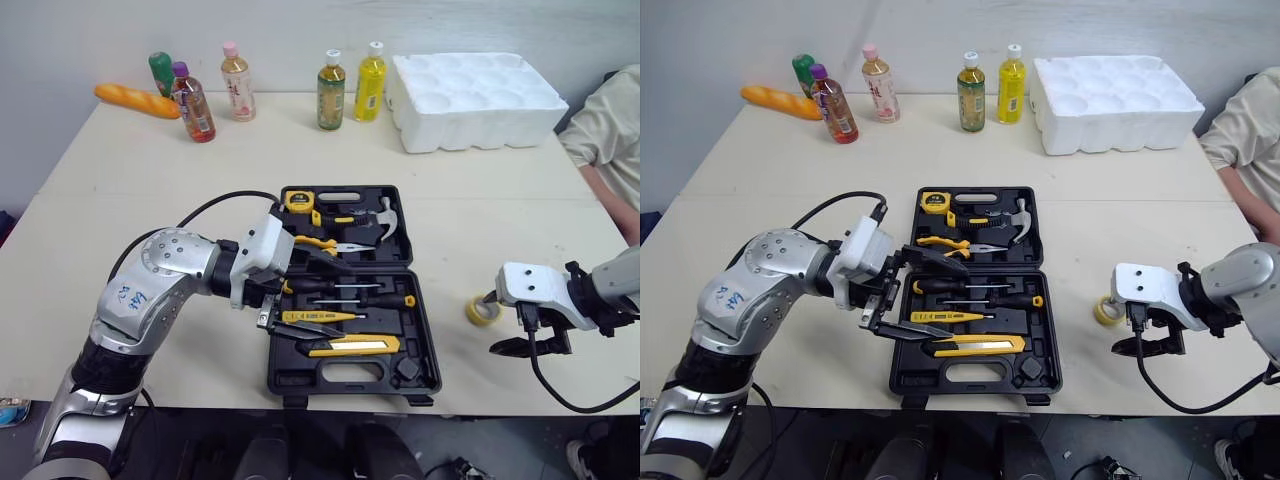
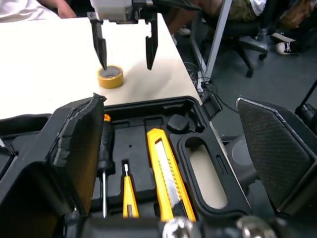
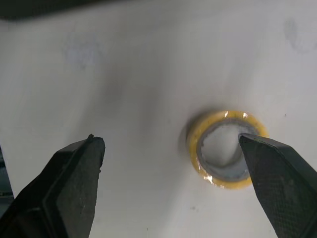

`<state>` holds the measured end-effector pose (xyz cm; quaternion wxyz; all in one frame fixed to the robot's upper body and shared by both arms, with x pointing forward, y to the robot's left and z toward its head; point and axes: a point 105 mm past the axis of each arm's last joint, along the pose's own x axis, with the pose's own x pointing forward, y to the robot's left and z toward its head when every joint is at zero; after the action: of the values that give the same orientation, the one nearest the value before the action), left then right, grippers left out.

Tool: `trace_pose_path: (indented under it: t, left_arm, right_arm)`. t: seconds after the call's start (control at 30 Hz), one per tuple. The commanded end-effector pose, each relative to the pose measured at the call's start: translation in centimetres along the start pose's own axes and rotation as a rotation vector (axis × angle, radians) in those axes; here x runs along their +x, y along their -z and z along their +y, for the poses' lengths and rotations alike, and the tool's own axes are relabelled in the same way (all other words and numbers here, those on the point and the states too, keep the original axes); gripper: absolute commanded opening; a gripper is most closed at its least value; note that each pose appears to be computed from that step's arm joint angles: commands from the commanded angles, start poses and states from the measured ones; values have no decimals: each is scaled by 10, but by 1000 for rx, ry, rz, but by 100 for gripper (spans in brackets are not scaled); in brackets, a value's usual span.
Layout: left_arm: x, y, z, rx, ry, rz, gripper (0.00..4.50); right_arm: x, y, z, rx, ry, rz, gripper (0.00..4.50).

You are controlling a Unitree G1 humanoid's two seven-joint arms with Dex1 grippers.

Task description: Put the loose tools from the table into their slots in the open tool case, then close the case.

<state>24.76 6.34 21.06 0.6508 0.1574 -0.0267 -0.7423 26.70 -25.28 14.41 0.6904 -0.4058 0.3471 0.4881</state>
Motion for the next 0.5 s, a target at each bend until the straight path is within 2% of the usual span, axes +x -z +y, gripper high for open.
trace_pose_path:
  t: [0.03,0.2,0.33,0.43,0.5]
  left_arm:
    - [3,-9,1,58,-1,-10,449]
    - [6,-10,1,50,-6,-29,449]
    - [7,-9,5,53,-26,-29,449]
    - [8,-8,5,54,-27,-29,450]
    - [8,-9,4,56,-26,-30,450]
  right_arm:
    - [0,2,-4,-27,15,23,450]
    - [8,1,-2,-1,-7,-5,450]
    - [12,8,-7,-29,27,30,450]
    - [13,6,-10,-17,47,14,364]
    - [13,9,-11,-30,54,31,252]
